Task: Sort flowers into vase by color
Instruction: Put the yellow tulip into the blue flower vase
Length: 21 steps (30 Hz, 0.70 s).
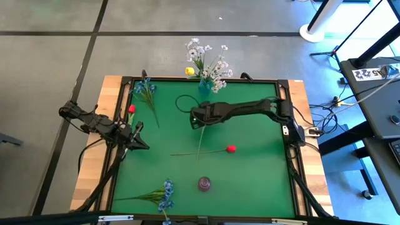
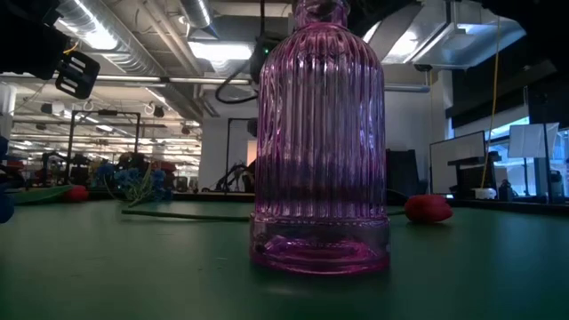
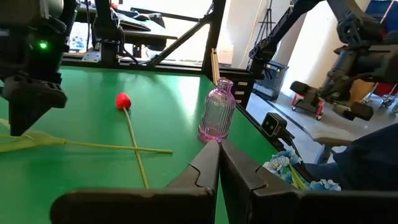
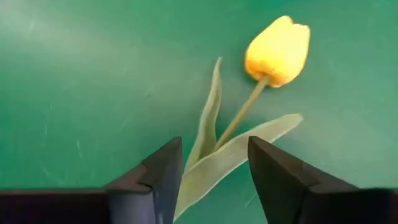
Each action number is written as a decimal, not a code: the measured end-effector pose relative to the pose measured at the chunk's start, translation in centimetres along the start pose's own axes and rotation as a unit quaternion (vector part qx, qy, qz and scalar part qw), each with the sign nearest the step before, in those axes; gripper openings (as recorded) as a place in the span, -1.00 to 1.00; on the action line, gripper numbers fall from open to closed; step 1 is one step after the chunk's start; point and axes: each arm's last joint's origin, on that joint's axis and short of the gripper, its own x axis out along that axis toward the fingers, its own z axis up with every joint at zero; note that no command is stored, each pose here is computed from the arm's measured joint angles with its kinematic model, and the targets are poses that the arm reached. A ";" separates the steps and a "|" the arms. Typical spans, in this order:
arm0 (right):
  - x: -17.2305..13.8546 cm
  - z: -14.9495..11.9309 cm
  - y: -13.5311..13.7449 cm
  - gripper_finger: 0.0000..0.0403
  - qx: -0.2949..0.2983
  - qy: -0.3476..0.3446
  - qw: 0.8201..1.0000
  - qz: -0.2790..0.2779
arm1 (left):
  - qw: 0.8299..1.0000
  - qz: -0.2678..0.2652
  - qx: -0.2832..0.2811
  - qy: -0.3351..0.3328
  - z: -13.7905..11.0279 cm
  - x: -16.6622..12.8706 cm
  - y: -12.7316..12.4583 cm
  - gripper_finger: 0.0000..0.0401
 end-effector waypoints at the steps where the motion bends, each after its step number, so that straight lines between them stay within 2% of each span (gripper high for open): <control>1: 0.1 0.2 -0.2 -0.13 0.016 -0.001 1.000 -0.003 | 1.000 0.000 0.000 0.000 0.0 0.0 0.0 -0.95; 4: 0.5 0.9 -0.5 -0.20 0.072 -0.001 0.997 -0.003 | 1.000 0.000 0.000 0.000 0.0 0.0 0.0 -0.95; 9: 2.5 0.9 -0.5 -0.30 0.091 0.035 0.995 0.004 | 1.000 0.000 0.000 0.000 0.0 0.0 0.0 -0.95; 12: 3.6 0.4 -0.3 -0.34 0.087 0.046 0.995 0.004 | 1.000 0.000 0.000 0.000 0.0 0.0 0.0 -0.95; 16: 3.9 -0.2 0.2 -0.45 0.061 0.026 0.998 0.002 | 1.000 0.000 0.000 0.000 0.0 0.0 0.0 -0.95; 19: 3.3 -0.7 0.6 -0.67 0.026 -0.005 1.000 -0.010 | 1.000 0.000 0.000 0.000 0.0 0.0 0.0 -0.95; 21: 2.4 -0.8 1.5 -0.88 -0.005 -0.027 1.000 0.003 | 1.000 0.000 0.000 0.000 0.0 0.0 0.0 -0.95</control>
